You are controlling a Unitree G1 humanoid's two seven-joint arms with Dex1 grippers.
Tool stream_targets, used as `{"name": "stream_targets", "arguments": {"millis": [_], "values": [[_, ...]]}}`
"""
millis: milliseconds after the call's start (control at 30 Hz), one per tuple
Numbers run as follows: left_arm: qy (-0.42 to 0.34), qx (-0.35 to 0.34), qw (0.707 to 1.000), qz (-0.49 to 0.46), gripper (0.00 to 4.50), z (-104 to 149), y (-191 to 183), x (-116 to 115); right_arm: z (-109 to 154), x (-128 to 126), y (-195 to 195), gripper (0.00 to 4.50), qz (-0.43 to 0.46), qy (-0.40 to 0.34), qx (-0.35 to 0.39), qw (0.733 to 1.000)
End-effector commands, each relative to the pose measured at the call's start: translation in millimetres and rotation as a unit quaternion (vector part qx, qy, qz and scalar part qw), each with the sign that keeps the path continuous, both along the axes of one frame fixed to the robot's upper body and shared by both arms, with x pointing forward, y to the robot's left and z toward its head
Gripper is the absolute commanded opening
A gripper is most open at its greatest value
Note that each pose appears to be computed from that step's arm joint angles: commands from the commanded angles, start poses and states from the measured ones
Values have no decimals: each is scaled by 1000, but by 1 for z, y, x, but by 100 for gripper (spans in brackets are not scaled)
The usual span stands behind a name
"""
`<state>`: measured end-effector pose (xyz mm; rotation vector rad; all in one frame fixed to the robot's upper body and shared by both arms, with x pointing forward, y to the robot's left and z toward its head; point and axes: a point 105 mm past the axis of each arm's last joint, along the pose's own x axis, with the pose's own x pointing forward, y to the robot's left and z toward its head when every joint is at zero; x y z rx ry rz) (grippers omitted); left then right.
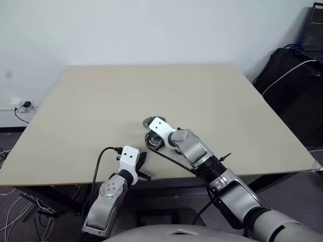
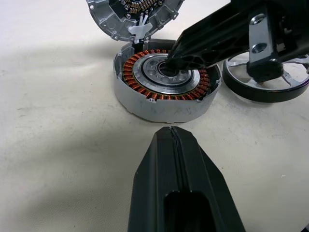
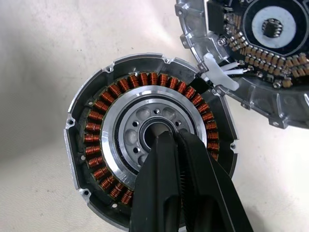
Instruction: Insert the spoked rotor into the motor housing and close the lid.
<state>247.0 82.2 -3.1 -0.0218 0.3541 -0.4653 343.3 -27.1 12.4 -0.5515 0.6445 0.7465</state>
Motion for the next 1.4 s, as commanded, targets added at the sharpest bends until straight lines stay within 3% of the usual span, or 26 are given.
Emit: {"name": "stream_targets", "arguments": {"millis": [33,333,1400], "values": [[-20,-7,1000,-1,0,8,-2,5,22,6,3,4,-8,-28,34,999],[-19,-5,1000,-9,0,8,-3,5,29,7,0,4,-32,-26,64,997],[-16,-4,1000,-5,0,6,-3,4,19,11,2,4,-23,10,57,998]]}}
